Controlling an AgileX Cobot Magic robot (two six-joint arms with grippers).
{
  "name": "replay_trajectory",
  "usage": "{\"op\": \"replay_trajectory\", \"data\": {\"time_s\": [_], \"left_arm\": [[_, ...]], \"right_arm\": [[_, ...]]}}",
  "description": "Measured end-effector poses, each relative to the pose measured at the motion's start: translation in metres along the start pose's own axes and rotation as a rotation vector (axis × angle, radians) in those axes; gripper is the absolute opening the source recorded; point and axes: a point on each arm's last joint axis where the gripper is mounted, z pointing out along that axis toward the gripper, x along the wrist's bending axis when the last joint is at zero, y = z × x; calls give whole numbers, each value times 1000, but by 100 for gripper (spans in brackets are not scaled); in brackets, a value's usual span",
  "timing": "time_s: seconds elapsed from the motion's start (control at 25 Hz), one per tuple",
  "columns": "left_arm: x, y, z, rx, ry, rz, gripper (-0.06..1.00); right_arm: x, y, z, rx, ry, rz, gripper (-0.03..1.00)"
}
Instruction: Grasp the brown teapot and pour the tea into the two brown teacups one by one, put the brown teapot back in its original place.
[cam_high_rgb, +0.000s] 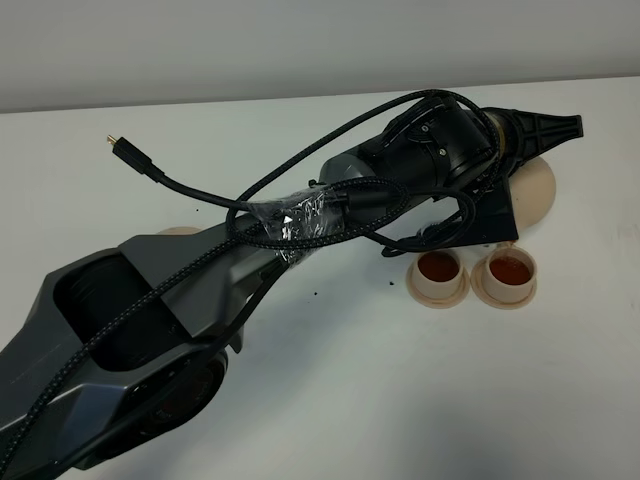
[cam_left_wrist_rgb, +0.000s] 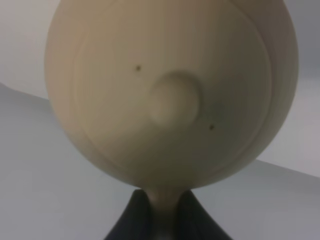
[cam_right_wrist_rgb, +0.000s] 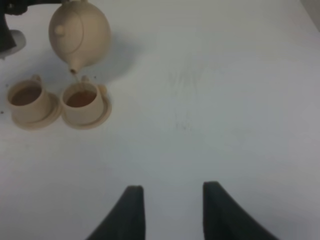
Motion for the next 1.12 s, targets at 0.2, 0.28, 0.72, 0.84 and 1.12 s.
{"op": "replay_trajectory", "data": {"time_s": [0.2,0.28,0.72,0.84,1.12], "left_arm": [[4,3,-1,0,9,7,15],[4,3,-1,0,9,8,15],[13,8,-3,14,13,61,15],[13,9,-4,14,13,65,15],[13,9,-4,16,11,71,15]], "right_arm": [[0,0,0,0,0,0,31],[0,0,0,0,0,0,31],[0,0,0,0,0,0,31],[0,0,0,0,0,0,31],[0,0,0,0,0,0,31]]}}
